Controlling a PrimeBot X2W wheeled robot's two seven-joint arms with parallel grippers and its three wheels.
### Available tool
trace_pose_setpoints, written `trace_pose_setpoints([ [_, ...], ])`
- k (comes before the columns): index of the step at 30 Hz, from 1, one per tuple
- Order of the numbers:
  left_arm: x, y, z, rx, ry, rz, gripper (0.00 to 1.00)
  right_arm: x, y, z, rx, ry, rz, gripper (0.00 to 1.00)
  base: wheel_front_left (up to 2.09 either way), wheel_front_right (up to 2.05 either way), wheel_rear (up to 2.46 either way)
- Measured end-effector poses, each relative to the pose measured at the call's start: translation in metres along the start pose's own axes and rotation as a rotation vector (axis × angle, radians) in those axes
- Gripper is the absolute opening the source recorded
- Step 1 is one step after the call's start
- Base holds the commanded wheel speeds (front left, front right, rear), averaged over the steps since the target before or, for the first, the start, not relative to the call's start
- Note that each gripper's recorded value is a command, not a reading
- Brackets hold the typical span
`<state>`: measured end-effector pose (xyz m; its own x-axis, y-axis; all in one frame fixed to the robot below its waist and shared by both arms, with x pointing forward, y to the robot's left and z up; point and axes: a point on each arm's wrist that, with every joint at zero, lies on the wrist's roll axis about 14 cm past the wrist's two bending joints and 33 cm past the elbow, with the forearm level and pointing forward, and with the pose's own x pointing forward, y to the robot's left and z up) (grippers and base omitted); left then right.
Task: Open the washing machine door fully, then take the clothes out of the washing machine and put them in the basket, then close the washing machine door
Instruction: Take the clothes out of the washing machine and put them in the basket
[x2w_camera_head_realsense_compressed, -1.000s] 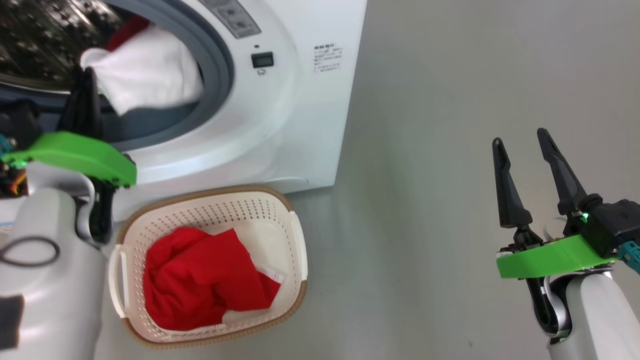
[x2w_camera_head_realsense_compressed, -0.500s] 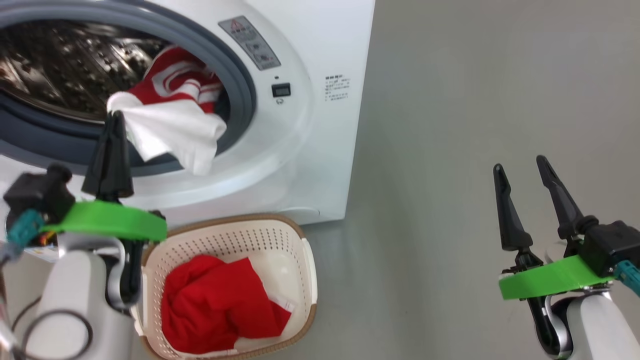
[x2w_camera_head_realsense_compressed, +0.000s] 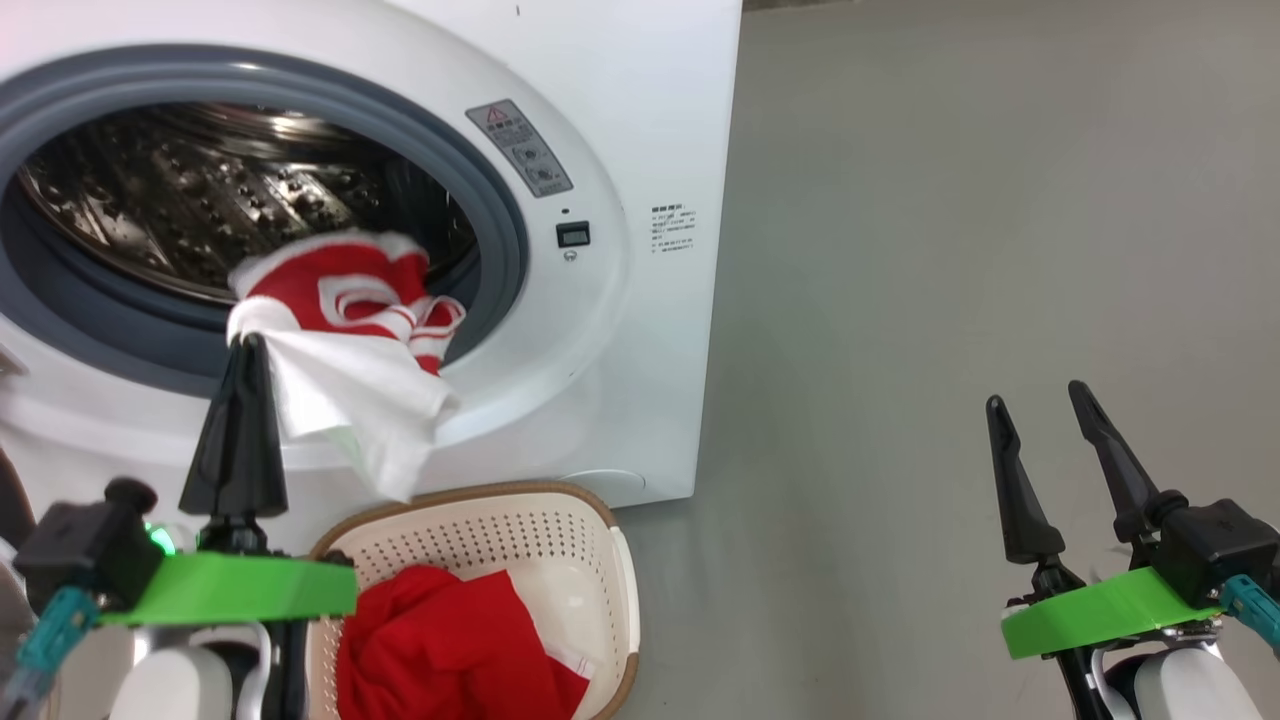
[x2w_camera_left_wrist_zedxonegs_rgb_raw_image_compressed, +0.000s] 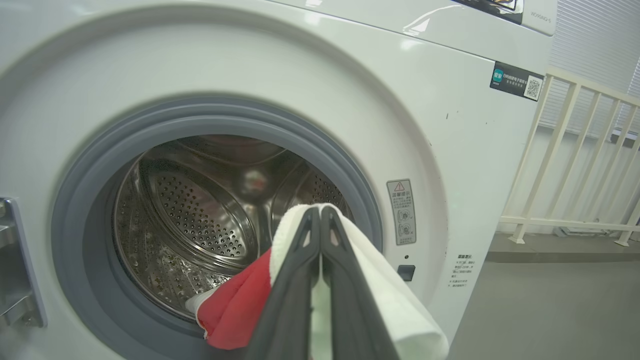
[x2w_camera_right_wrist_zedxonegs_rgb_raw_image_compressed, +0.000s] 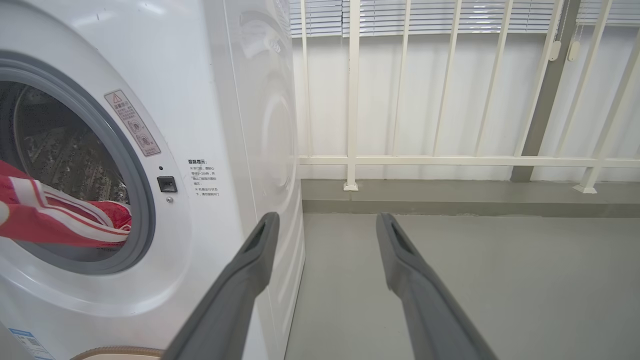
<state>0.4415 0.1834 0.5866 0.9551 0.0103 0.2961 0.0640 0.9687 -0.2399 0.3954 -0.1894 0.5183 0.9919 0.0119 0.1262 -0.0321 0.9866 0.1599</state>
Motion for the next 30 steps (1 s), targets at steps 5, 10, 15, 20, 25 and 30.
trace_pose_setpoints([
  [5,-0.011,-0.007,0.019,-0.004,-0.039,-0.004,0.0,-0.002,0.001,0.004,0.005,-0.009,0.001,1.0,0.0,0.0,0.0],
  [10,-0.018,-0.014,0.042,-0.002,-0.088,-0.017,0.0,-0.001,0.003,0.004,0.006,-0.012,0.006,1.0,0.0,0.0,0.0],
  [15,-0.02,-0.022,0.053,-0.006,-0.107,-0.035,0.0,0.002,0.004,0.0,0.011,-0.003,0.01,1.0,0.0,0.0,0.0],
  [20,-0.019,-0.022,0.041,-0.018,-0.07,-0.033,0.0,0.004,0.005,-0.005,0.02,0.009,0.01,1.0,0.0,0.0,0.0],
  [25,-0.022,-0.015,-0.013,-0.073,0.077,-0.006,0.0,0.007,0.003,-0.016,0.023,0.037,0.005,1.0,0.0,0.0,0.0],
  [30,-0.026,-0.012,-0.068,-0.112,0.223,0.007,0.0,0.016,0.002,-0.024,0.024,0.053,0.004,1.0,0.0,0.0,0.0],
])
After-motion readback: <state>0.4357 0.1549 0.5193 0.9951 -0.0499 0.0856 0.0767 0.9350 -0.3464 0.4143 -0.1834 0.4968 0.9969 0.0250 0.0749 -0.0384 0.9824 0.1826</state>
